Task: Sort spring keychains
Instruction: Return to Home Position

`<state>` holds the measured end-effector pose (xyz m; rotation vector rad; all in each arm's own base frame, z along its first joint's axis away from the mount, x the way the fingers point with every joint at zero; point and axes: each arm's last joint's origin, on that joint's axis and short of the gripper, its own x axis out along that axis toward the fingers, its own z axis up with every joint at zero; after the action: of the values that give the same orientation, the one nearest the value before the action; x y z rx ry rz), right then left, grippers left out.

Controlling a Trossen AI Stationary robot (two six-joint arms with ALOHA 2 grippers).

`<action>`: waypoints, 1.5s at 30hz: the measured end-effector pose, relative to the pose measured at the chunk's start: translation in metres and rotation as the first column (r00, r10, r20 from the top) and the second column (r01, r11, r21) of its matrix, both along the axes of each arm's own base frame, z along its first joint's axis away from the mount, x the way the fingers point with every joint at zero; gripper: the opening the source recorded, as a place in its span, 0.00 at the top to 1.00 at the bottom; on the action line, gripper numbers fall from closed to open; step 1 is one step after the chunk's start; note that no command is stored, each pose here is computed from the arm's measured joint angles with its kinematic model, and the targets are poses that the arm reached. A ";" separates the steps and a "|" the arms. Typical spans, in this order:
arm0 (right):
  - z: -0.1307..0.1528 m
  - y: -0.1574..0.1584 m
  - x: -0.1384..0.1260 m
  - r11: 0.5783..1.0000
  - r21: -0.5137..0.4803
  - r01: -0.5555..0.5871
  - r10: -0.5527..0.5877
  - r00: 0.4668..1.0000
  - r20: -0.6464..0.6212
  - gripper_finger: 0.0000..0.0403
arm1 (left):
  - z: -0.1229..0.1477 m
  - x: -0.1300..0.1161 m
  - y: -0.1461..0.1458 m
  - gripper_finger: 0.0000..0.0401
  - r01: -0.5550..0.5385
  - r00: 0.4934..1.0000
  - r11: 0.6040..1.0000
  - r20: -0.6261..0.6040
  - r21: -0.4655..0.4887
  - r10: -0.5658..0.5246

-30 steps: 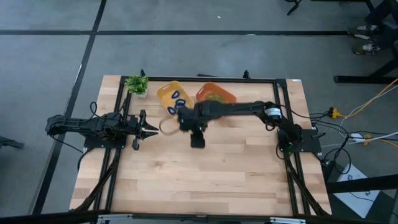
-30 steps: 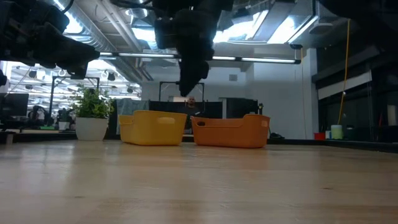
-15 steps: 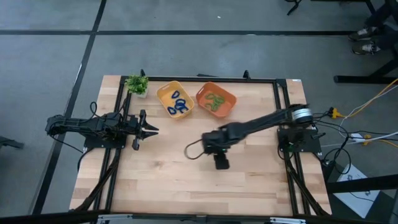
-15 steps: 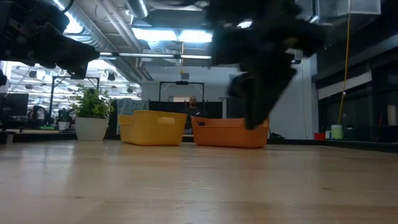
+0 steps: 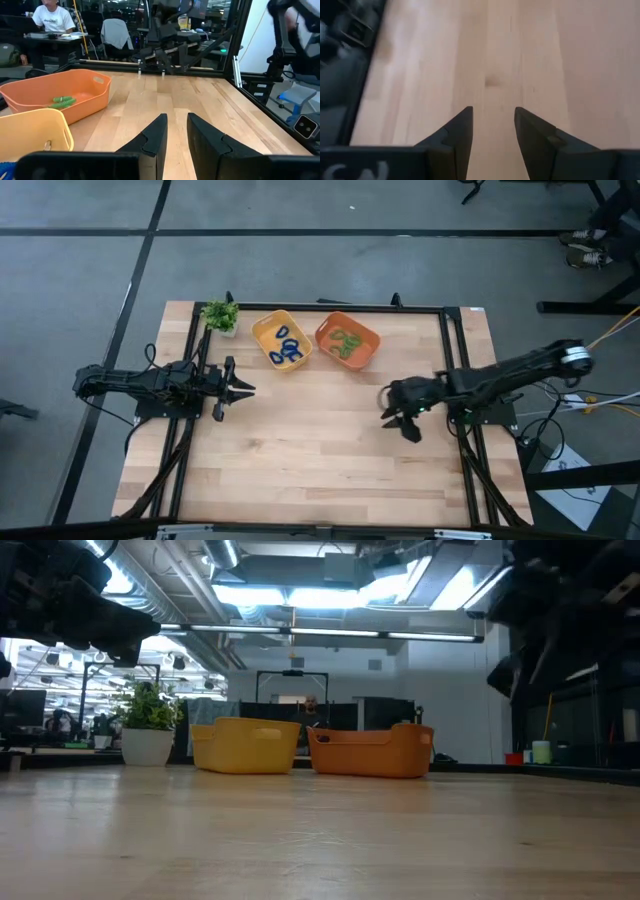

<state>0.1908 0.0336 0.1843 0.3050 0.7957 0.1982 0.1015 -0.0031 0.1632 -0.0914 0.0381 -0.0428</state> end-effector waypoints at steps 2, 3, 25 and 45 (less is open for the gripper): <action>-0.004 -0.002 -0.014 1.000 0.012 -0.001 -0.001 0.995 0.103 0.64 | 0.000 0.000 0.000 0.83 0.000 1.000 1.000 0.000 0.000 0.000; -0.006 -0.003 -0.020 1.000 0.019 -0.003 0.000 0.989 0.148 0.64 | 0.000 0.000 0.000 0.83 0.000 1.000 1.000 0.000 0.000 0.000; 0.011 -0.013 -0.072 0.996 0.085 -0.013 -0.040 0.807 0.589 0.64 | 0.000 0.000 0.000 0.83 0.000 1.000 1.000 0.000 0.000 0.000; -0.011 -0.015 -0.089 0.994 0.104 -0.026 -0.057 0.694 0.718 0.64 | 0.000 0.000 0.000 0.82 0.000 1.000 1.000 0.000 0.000 0.000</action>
<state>0.1023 0.0185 0.1735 0.3013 -0.0140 0.3202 0.1015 -0.0031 0.1632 -0.0913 0.0381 -0.0429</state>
